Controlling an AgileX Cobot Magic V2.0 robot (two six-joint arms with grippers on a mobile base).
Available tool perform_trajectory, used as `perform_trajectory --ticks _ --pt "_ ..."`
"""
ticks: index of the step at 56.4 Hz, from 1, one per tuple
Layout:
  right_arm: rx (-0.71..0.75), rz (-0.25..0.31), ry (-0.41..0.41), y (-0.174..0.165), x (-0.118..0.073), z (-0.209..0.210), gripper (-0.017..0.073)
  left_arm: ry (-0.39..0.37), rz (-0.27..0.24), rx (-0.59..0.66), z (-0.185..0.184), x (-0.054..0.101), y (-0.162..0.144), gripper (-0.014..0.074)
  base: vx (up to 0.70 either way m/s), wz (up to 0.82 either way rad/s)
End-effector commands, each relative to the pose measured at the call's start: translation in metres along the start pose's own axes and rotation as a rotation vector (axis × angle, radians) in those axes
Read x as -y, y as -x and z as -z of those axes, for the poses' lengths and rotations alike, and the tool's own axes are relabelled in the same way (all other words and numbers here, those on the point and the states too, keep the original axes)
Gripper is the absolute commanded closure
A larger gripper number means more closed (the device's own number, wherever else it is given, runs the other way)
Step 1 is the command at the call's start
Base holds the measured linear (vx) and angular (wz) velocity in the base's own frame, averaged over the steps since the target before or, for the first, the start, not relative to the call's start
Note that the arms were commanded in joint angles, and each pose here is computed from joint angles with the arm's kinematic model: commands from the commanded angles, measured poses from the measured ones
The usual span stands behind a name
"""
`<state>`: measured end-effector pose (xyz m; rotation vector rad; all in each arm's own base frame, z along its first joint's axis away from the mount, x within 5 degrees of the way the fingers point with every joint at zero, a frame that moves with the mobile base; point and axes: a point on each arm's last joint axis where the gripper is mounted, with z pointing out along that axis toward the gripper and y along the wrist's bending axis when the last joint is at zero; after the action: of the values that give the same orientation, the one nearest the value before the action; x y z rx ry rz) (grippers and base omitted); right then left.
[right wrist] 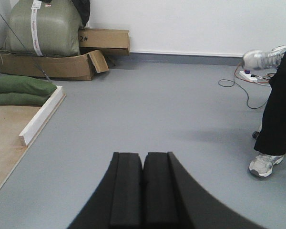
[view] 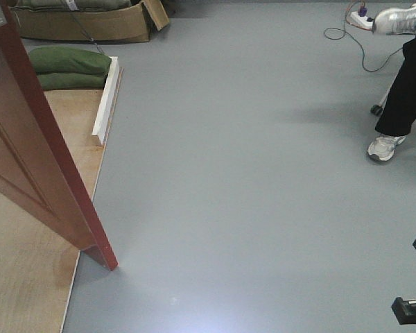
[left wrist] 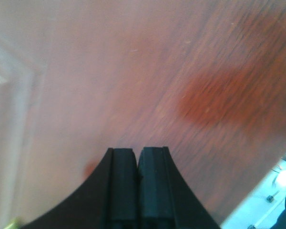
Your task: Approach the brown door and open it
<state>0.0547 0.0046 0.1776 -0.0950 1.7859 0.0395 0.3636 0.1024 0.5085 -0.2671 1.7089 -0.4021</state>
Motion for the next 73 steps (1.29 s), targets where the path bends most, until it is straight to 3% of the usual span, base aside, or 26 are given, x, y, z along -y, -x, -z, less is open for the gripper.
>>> perform_trajectory --ticks 1,73 --pt "0.092 0.013 -0.005 0.0068 0.0004 0.0009 0.0559 -0.041 -0.006 0.125 0.0230 0.0216 0.0218 0.0597 0.06 -0.05" --pt "0.092 0.013 -0.005 0.0068 0.0004 0.0009 0.0559 -0.041 -0.004 0.121 0.0216 0.0205 0.0211 0.0597 0.11 -0.05"
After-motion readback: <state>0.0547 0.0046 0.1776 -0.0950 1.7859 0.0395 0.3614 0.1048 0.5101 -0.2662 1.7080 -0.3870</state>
